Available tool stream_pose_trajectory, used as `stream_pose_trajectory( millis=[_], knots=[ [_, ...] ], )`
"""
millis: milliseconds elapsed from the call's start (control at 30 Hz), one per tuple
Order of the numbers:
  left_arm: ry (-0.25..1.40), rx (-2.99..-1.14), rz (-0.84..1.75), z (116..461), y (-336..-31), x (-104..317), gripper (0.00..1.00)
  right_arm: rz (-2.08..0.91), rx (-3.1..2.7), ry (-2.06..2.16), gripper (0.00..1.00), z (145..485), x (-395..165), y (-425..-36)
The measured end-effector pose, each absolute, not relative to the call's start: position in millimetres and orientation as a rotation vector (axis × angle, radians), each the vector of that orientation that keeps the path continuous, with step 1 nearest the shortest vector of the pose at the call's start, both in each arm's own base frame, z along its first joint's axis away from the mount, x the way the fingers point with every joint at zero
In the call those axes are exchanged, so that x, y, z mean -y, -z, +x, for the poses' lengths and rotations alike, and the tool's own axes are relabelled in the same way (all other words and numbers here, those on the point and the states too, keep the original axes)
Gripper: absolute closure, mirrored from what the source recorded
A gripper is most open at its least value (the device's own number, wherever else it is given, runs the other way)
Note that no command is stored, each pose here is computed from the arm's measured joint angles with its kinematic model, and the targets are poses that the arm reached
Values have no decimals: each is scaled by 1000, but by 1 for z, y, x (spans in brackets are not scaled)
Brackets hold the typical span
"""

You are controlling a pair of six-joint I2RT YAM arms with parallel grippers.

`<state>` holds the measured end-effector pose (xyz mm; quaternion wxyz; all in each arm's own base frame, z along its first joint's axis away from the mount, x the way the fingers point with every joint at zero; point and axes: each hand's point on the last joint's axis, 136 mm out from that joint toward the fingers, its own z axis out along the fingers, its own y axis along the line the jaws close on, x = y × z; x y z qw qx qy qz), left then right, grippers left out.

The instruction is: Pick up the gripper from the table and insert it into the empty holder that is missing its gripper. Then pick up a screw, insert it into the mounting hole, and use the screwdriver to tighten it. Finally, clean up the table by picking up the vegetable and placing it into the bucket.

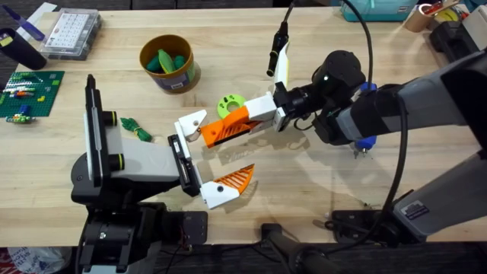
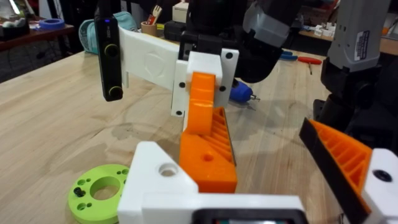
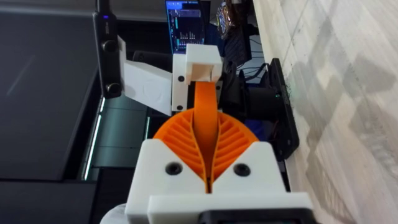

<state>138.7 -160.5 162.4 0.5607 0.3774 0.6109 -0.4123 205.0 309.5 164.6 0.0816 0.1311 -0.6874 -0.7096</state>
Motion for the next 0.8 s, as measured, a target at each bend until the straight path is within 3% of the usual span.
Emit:
stream_pose_trajectory(
  millis=[800],
  knots=[
    [985, -1470, 872, 139, -159, 160, 15, 389, 2052, 2119, 986, 205, -309, -164]
  ],
)
